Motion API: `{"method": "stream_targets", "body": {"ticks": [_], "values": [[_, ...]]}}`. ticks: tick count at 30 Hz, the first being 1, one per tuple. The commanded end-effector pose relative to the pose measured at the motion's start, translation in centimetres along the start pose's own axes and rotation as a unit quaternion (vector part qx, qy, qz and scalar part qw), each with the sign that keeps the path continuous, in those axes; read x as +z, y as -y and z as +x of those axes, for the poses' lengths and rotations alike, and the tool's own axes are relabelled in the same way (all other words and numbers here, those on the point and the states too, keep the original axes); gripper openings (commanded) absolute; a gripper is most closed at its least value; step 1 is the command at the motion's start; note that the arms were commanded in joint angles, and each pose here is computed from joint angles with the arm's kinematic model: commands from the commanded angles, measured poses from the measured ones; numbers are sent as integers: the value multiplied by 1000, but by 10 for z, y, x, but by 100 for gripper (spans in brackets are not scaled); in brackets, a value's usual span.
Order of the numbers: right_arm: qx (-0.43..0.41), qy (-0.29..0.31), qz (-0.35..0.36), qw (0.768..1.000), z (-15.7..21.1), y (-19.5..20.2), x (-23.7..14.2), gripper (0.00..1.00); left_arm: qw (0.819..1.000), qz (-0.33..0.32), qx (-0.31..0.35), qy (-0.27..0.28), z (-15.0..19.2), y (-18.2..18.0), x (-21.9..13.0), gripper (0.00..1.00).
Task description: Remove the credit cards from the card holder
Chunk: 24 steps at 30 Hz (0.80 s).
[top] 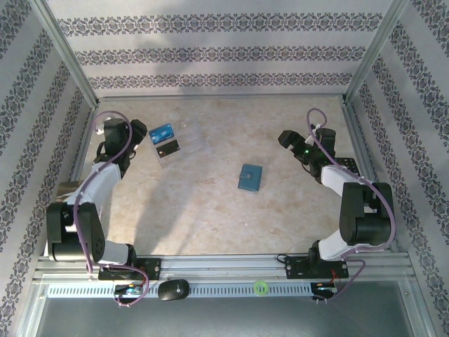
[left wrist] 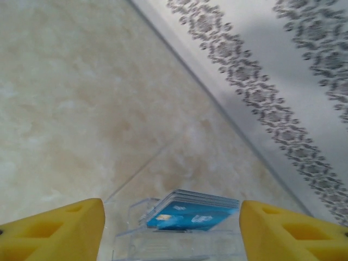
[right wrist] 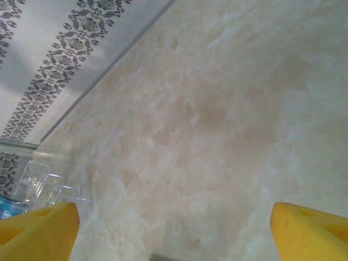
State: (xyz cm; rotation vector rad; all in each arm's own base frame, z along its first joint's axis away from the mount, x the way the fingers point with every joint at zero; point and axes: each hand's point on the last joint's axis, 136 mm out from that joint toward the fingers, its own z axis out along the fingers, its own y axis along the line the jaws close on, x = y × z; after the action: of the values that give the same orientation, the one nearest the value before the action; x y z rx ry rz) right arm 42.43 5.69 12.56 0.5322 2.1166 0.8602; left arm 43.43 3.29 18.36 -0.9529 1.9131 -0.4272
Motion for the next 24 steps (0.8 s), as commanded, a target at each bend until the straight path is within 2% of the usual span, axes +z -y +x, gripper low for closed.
{"method": "stream_targets", "body": {"ticks": [1, 6, 10, 14, 24], "values": [[-12, -1, -40, 999, -6, -24, 0, 89, 997, -72, -9, -11, -9, -20, 12, 61], [-10, 3, -56, 998, -7, -33, -2, 87, 993, -109, -32, -44, -5, -32, 47, 50], [-15, 4, -67, 998, -9, -42, -5, 85, 989, -139, -33, -49, -6, -43, 65, 49], [-19, 10, -70, 997, -13, -49, -10, 85, 985, -157, -41, -67, -5, -55, 84, 41], [-18, 10, -74, 997, -19, -56, -8, 79, 979, -155, -37, -129, 27, -63, 112, 26]]}}
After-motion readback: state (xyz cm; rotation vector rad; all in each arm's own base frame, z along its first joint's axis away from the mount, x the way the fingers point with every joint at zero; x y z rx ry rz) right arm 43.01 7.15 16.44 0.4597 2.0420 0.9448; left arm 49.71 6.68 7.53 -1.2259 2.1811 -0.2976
